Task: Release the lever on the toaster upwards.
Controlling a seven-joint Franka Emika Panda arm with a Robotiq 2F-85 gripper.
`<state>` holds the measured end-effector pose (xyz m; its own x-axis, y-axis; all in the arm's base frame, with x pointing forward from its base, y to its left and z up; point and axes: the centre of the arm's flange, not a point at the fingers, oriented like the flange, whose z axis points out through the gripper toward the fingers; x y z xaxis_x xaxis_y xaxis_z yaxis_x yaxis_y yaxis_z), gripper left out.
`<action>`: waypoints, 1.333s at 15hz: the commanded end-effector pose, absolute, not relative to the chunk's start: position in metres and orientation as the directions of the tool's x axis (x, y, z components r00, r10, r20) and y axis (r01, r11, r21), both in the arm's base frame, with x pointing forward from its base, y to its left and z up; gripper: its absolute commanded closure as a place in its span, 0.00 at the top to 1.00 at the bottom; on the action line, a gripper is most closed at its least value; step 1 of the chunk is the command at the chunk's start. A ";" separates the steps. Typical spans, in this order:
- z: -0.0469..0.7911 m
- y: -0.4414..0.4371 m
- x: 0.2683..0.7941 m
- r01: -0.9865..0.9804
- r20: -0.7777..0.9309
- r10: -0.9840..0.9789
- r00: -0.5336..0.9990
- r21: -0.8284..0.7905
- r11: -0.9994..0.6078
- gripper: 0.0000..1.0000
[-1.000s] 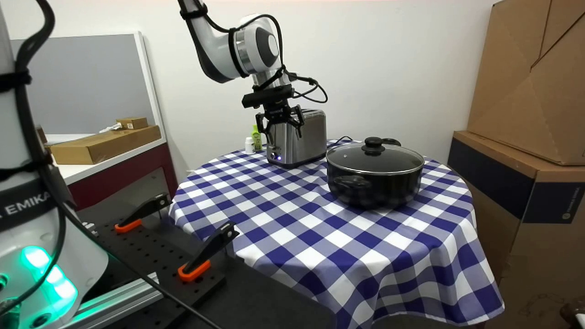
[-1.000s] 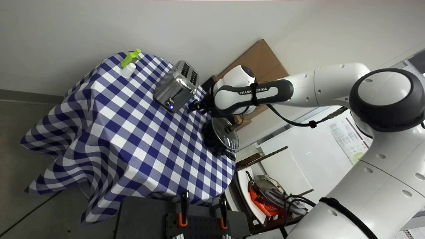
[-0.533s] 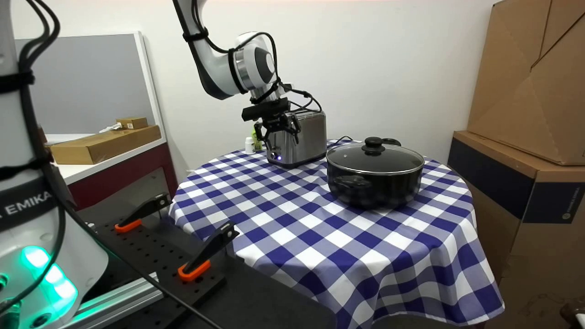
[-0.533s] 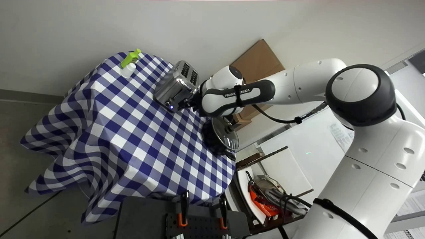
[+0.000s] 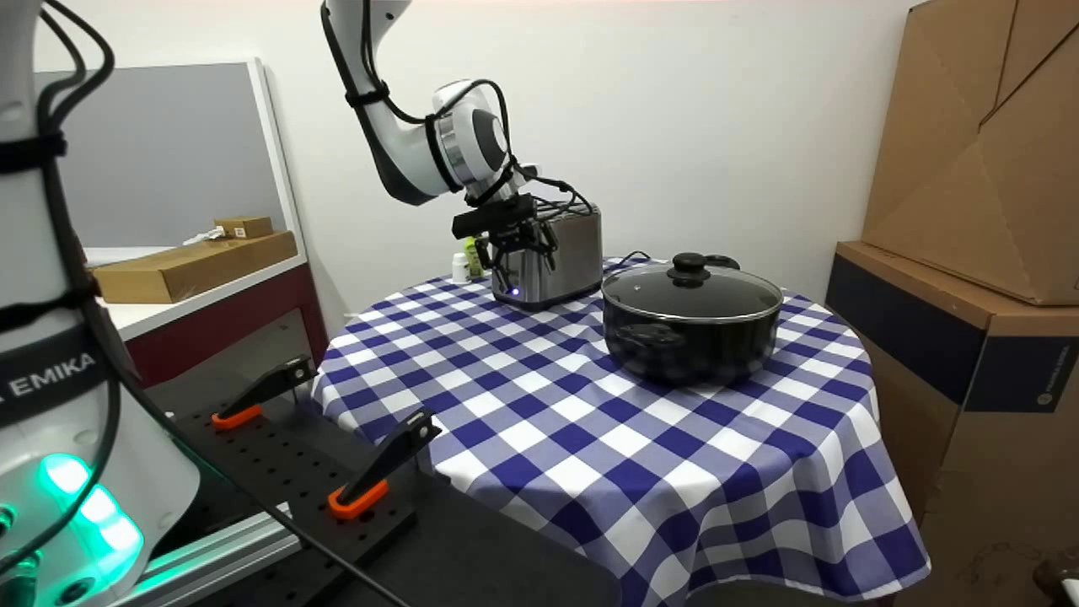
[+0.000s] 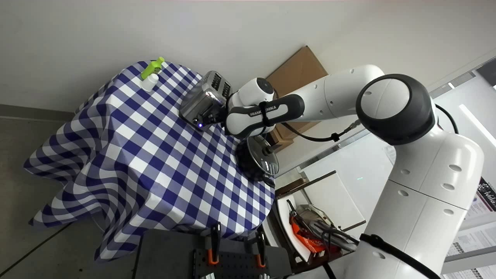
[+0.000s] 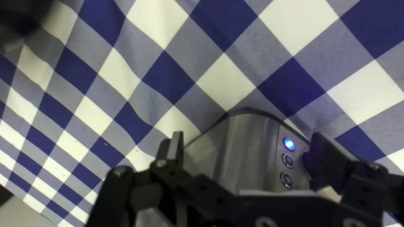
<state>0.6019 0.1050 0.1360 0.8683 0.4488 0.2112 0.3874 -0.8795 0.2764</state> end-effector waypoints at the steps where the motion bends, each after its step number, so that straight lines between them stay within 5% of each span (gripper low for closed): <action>1: 0.121 0.106 0.612 0.355 0.241 0.428 0.871 0.294 -0.887 1.00; 20: 0.099 0.103 0.620 0.335 0.276 0.409 0.870 0.279 -0.900 1.00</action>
<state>0.6109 0.0992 0.1047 0.8793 0.4147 0.2342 0.3482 -0.8953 0.2778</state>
